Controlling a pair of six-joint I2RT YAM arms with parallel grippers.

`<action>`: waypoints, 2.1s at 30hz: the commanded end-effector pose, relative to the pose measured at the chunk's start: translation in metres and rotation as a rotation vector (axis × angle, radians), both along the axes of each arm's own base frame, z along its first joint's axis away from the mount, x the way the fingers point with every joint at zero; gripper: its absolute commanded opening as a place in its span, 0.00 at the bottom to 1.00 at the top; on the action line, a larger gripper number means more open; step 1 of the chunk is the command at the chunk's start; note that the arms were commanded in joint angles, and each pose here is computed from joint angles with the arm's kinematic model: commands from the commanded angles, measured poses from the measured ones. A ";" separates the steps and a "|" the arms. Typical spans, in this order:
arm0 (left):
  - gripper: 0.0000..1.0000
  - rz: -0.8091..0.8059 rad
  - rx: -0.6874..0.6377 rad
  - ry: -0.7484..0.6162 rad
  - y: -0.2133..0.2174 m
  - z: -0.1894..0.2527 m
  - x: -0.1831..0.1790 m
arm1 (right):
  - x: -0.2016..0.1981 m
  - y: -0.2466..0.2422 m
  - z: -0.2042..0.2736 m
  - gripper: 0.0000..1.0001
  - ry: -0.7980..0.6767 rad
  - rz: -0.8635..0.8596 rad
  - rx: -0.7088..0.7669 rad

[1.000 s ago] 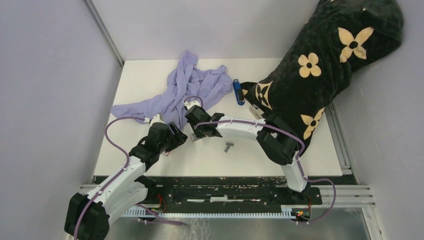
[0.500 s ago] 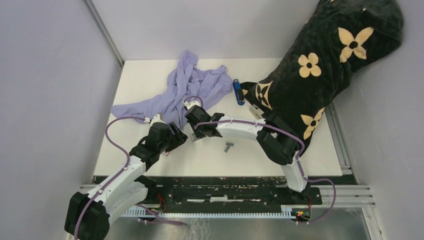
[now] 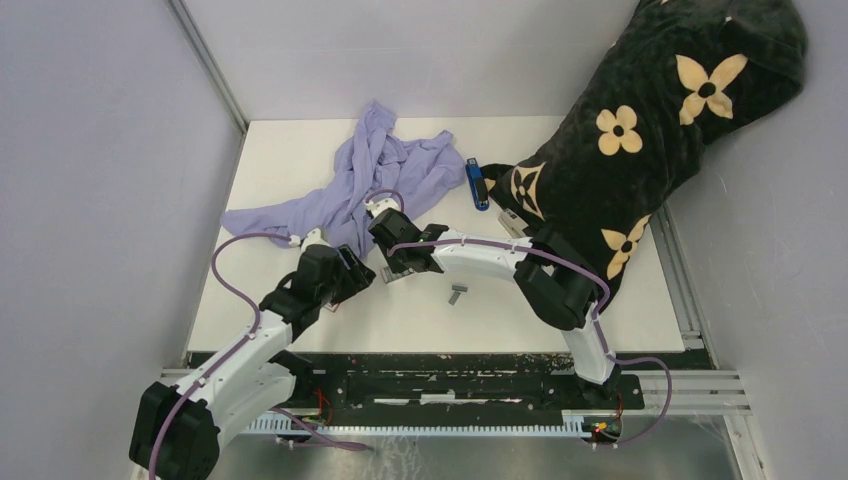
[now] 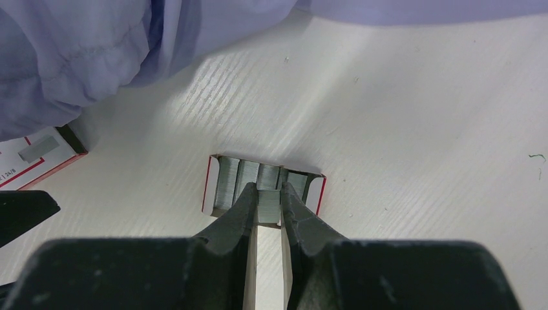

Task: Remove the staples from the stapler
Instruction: Place the staple in the staple box.

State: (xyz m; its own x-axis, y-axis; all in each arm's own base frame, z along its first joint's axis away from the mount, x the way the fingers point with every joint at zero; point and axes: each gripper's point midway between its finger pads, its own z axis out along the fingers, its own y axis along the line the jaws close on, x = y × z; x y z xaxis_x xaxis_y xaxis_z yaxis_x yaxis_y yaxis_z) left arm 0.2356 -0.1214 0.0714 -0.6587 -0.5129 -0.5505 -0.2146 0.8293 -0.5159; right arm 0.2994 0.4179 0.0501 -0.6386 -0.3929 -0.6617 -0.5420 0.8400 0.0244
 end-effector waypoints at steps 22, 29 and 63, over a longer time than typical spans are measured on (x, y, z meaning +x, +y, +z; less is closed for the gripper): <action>0.70 0.015 -0.054 -0.044 -0.005 0.014 0.008 | 0.006 0.011 0.017 0.11 -0.033 0.003 0.051; 0.70 0.014 -0.054 -0.043 -0.006 0.014 0.008 | 0.004 0.010 0.014 0.11 -0.026 0.001 0.049; 0.70 0.018 -0.055 -0.046 -0.005 0.015 0.007 | -0.003 0.005 0.003 0.11 0.010 -0.004 0.042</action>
